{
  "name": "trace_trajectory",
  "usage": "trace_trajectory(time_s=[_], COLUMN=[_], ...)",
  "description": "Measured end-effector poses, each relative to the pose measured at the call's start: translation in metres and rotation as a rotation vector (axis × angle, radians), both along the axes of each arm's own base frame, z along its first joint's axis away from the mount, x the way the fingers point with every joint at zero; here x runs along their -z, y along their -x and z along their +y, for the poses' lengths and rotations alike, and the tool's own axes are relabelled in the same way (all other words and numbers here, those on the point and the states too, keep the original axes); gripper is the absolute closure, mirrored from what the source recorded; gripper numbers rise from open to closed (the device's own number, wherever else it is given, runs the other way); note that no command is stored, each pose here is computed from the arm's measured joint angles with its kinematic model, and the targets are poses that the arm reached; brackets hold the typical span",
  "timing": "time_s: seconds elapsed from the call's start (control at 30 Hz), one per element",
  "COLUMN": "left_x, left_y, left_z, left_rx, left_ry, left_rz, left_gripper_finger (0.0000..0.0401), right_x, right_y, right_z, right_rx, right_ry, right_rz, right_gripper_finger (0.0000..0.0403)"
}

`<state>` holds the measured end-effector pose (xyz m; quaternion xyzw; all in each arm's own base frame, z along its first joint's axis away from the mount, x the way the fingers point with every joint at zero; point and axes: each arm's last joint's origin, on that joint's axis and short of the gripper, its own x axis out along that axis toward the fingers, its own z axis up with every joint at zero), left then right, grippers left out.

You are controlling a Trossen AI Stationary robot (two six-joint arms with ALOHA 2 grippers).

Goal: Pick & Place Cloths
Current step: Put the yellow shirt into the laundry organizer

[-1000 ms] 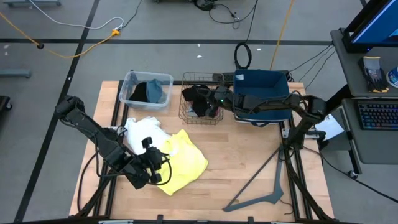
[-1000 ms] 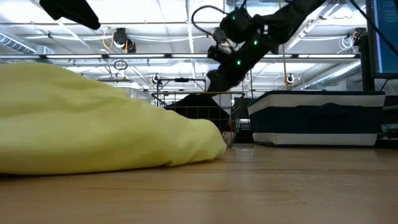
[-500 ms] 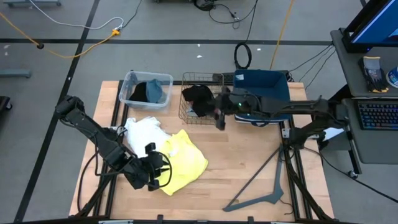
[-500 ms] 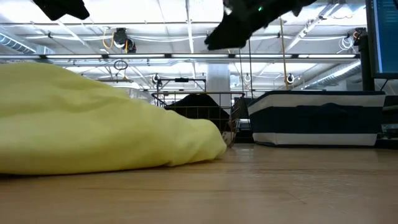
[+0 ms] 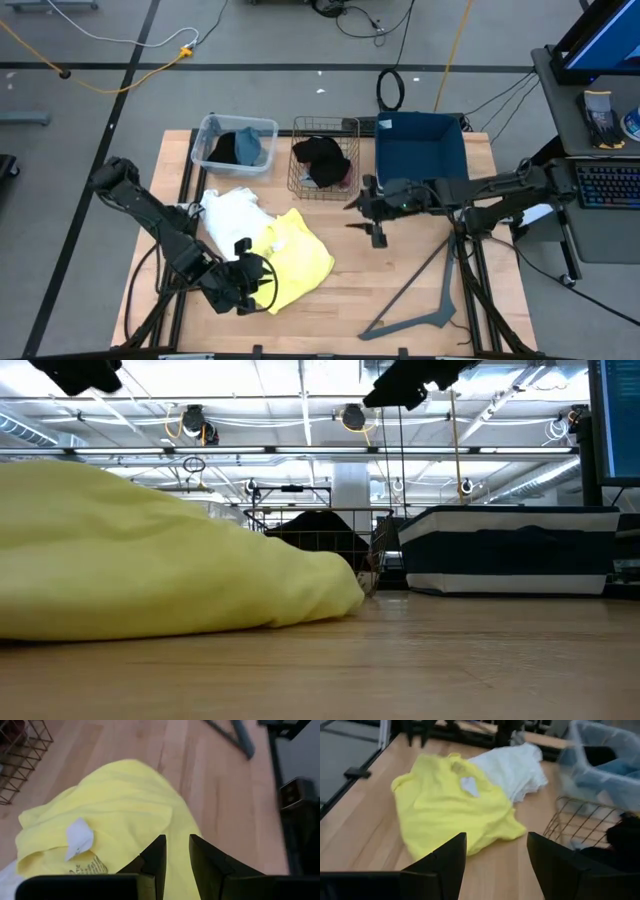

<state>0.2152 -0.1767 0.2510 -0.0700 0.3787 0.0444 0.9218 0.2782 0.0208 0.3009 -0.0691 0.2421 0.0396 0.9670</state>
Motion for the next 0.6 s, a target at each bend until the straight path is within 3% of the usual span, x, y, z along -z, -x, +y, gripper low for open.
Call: trace_trajectory(time_s=[0.6], left_x=[0.024], left_y=[-0.031], left_z=[0.018], left_rx=[-0.008], left_ry=[0.005], left_rz=[0.127], left_gripper_finger=[0.0313], right_x=[0.012], right_y=[0.004], right_z=[0.010], right_rx=[-0.010], right_ry=[-0.041], right_rz=[0.039], right_gripper_finger=[0.0202])
